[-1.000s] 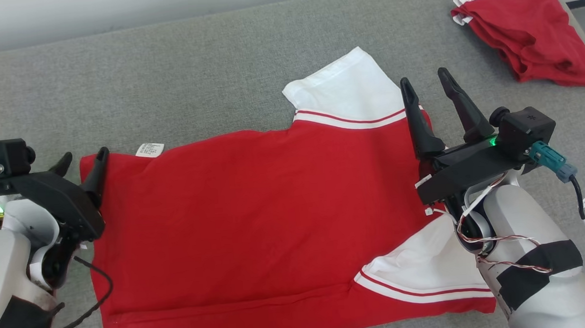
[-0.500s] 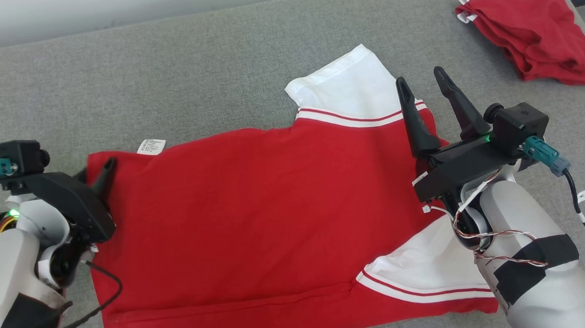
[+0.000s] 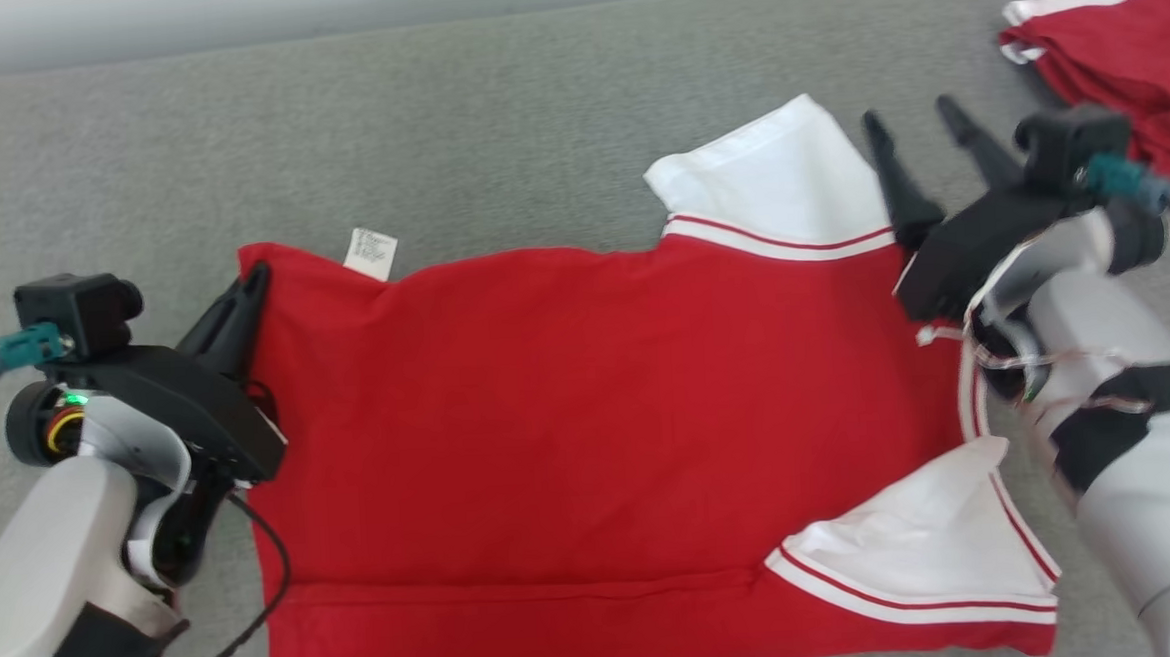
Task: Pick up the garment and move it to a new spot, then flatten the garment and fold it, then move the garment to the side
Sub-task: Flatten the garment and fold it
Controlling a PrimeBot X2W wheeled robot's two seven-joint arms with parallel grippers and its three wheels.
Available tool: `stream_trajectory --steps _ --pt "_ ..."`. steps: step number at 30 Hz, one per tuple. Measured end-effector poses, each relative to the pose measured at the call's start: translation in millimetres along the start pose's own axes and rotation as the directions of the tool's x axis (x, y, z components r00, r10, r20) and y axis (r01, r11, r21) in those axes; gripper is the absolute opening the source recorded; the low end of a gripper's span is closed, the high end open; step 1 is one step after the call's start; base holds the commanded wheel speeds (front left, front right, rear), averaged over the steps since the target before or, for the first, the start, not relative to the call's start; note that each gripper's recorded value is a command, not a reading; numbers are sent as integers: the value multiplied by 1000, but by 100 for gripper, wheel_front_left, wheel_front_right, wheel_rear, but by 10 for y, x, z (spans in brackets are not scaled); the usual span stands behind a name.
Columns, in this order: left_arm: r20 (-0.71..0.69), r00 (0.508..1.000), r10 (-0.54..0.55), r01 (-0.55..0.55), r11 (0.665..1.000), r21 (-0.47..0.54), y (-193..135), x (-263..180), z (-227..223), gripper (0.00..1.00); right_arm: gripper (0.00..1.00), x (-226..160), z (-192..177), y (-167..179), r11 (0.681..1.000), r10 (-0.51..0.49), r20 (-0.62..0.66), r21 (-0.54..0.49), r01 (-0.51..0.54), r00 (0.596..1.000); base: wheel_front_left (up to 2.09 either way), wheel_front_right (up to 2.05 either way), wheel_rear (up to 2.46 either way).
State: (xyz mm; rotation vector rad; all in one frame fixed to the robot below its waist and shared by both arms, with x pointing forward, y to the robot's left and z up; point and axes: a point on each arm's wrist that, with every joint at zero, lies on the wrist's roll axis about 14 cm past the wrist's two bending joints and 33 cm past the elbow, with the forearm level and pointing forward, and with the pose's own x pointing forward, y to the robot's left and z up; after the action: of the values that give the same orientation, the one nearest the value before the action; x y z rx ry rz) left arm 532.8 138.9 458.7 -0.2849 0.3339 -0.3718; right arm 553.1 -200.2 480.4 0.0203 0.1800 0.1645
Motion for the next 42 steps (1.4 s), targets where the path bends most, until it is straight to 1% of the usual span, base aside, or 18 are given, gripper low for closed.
stream_trajectory --steps 4,7,11,14,19,24,25,26,31,33,37,40,42 --pt "35 999 -3 2 1000 9 0 -76 -7 0 100 221 0 -40 999 -3 -78 -40 0 997 0 0 0" --pt "58 998 -9 9 1000 11 -23 -107 -5 0 100 361 -79 -75 998 -13 -150 -65 3 989 0 0 0" --pt "73 997 -10 10 1000 7 -13 -113 -37 0 100 553 -166 -104 997 -26 -210 -74 10 977 0 0 0" --pt "82 997 -8 8 1000 1 8 -79 -58 0 100 664 -307 -146 997 -39 -261 -77 20 965 0 0 0" --pt "79 997 10 -11 1000 5 114 -39 -122 0 100 801 -619 -31 997 -20 -346 -77 -7 938 0 0 0" --pt "72 997 24 -24 1000 3 185 -24 -174 0 99 893 -749 21 997 -13 -387 -79 -19 922 0 0 0" --pt "73 997 25 -26 1000 4 196 -17 -170 0 47 903 -759 21 996 -14 -392 -84 -21 920 0 0 0" --pt "74 997 25 -25 1000 4 201 -6 -166 0 0 917 -758 18 996 -15 -395 -88 -21 919 0 0 0" --pt "79 996 29 -29 1000 -4 229 22 -178 0 0 963 -678 0 995 -20 -369 -100 -19 929 0 0 0" --pt "89 995 36 -35 999 -3 259 29 -143 0 0 991 -566 -51 993 -29 -330 -116 -10 944 0 0 0" --pt "106 994 40 -39 999 -4 275 48 -77 0 0 1063 -209 -152 988 -45 -213 -157 12 976 0 0 0" --pt "121 992 40 -40 999 -3 270 47 -30 0 0 1054 -127 -137 987 -41 -180 -162 12 983 0 0 0" --pt "129 991 38 -38 999 -3 250 43 -6 0 0 1029 -96 -65 988 -28 -162 -154 2 986 0 0 0"
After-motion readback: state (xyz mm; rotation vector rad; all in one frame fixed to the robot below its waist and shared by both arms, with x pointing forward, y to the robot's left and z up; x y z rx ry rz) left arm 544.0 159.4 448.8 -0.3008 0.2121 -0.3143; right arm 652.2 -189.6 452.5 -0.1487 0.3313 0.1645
